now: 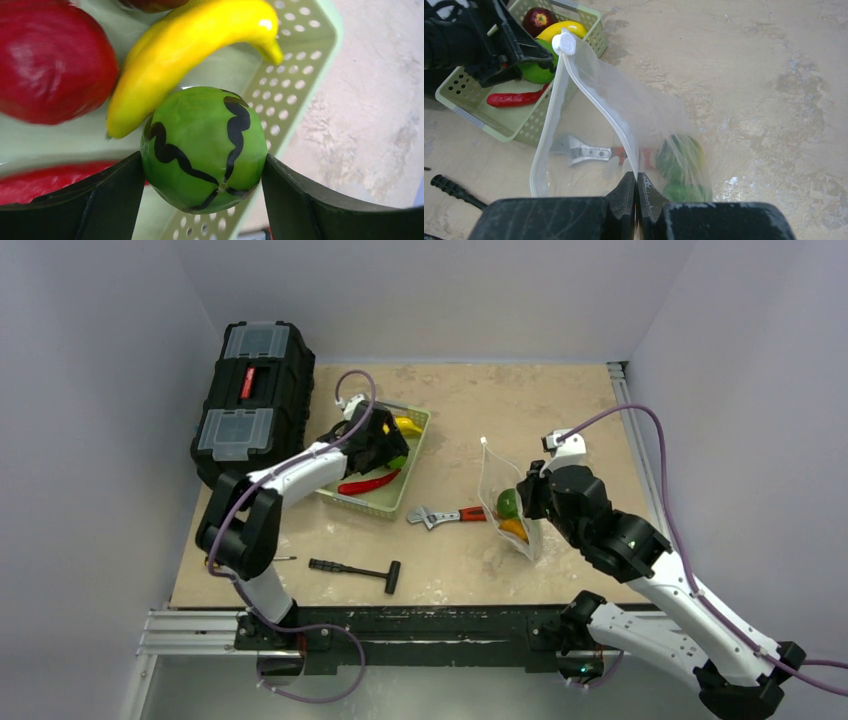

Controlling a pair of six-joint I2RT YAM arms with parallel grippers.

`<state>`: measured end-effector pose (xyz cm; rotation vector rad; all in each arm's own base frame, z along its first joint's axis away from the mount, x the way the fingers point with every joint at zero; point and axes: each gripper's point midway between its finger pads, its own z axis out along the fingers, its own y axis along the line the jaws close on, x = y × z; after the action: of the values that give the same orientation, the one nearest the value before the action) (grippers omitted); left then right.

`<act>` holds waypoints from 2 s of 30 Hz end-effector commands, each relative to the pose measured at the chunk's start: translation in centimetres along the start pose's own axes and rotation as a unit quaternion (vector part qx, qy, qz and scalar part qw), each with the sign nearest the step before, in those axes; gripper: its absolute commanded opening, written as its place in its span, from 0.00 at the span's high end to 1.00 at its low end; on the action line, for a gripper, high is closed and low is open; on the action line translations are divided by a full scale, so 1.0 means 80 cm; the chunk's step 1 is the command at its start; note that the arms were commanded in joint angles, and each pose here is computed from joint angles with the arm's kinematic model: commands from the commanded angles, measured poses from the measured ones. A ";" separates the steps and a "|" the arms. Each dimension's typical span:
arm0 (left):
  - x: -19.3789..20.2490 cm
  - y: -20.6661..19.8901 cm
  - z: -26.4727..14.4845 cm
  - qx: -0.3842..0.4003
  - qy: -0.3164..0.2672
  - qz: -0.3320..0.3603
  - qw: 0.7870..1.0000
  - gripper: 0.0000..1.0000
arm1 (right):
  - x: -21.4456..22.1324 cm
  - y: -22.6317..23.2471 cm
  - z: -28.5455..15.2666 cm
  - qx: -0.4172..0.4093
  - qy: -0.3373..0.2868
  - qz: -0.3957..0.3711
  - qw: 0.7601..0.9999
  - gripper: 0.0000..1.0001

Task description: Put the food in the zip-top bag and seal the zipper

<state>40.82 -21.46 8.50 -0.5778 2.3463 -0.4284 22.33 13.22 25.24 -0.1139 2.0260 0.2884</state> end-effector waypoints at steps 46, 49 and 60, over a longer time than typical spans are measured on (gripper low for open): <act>0.153 -0.241 -0.289 0.409 0.054 0.252 0.875 0.52 | -0.031 0.016 -0.013 -0.037 -0.046 0.017 0.998 1.00; 0.150 -0.235 -0.285 0.386 0.051 0.266 0.882 0.40 | -0.032 0.019 -0.011 -0.043 -0.050 0.024 0.998 1.00; 0.148 -0.250 -0.277 0.380 0.050 0.265 0.885 0.15 | -0.029 0.020 -0.010 -0.046 -0.043 0.015 0.998 1.00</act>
<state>22.81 -39.81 24.45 0.4564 2.1361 -1.0002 22.27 14.00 26.43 -0.1140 1.9756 0.3641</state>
